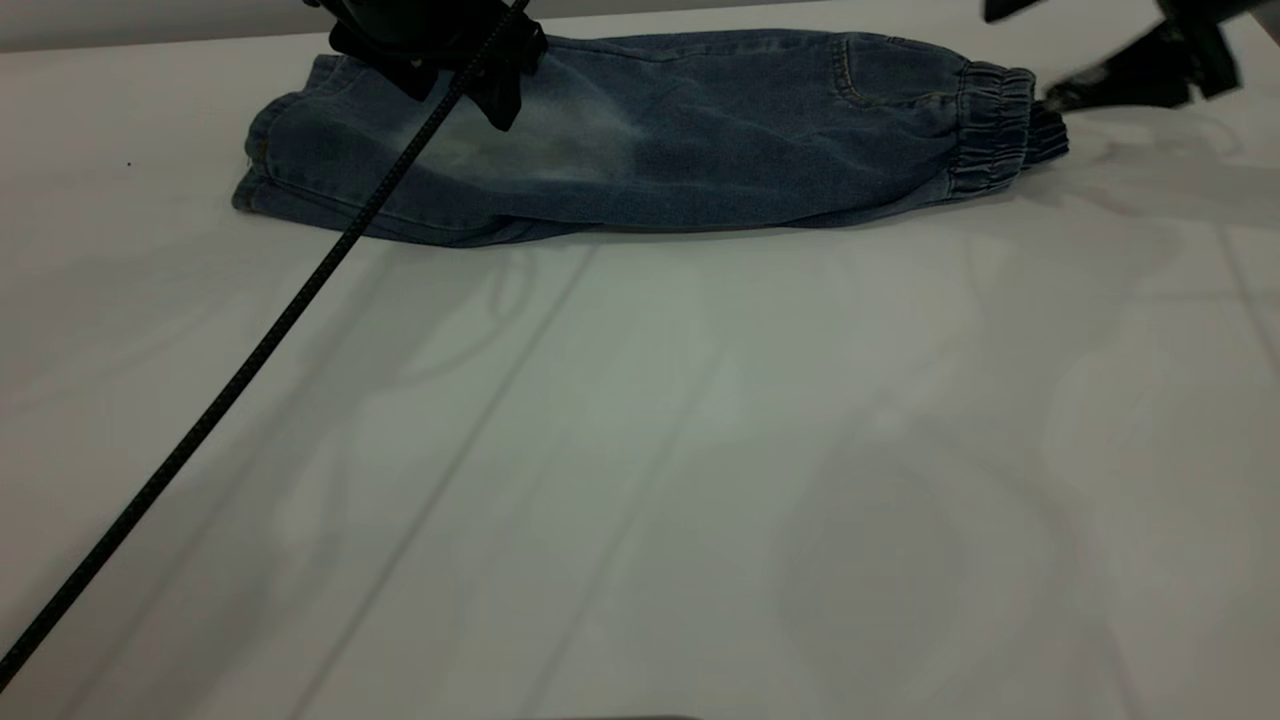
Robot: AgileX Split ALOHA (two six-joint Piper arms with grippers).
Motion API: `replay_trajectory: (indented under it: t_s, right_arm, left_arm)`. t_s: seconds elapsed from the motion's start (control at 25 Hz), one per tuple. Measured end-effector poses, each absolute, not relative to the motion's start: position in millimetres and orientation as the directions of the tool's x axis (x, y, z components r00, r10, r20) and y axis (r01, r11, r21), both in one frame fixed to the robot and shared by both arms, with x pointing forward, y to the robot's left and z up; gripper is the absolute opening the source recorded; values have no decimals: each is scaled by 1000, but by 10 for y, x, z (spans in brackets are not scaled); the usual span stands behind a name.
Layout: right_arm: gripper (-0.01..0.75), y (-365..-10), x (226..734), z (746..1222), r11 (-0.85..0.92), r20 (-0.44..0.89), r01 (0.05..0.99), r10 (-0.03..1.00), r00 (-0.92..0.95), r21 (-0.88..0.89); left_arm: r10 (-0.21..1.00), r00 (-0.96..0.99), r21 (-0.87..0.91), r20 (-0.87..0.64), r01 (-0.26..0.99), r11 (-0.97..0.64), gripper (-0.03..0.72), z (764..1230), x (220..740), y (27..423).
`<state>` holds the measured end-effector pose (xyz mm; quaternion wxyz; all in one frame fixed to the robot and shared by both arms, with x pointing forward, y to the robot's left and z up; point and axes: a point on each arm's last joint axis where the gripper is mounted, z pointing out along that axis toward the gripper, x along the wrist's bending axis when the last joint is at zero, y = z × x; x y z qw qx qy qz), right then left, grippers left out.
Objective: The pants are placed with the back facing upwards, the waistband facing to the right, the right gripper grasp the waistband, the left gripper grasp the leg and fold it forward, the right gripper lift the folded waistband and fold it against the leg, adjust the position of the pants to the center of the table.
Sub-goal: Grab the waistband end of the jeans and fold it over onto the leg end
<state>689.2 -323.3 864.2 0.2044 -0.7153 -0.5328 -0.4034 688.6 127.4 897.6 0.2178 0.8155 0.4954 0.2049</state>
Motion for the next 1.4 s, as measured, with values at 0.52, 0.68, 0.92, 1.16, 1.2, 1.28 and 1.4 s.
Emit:
replay_trajectory:
  t_s: [0.52,0.68,0.92,1.16,1.2,1.28,1.4]
  right_arm:
    - [596,-3272,6829,8500,-331,754,942,632,181,51]
    - [596,-3256,6833,8309,-351,773,936,599,208,20]
    - [594,-3255,6868,8178,-395,791,918,569,223,26]
    - [594,-3236,6936,8056,-458,849,887,492,194,63]
    - [594,-3233,6949,8033,-472,861,879,474,187,69]
    - [590,-3228,6965,8001,-494,878,867,444,181,70]
    - [551,-3208,6978,7984,-496,884,863,440,160,91]
  left_arm:
    - [897,426,567,119,712,-414,516,8981,6893,1270]
    - [897,426,567,119,712,-414,516,8981,6893,1270]
    - [897,426,566,119,713,-414,516,8981,6893,1270]
    - [897,426,566,119,713,-414,516,8981,6893,1270]
    - [897,426,566,119,713,-414,516,8981,6893,1270]
    - [897,426,567,119,712,-414,516,8981,6893,1270]
    - [897,426,570,119,710,-413,516,8983,6895,1268]
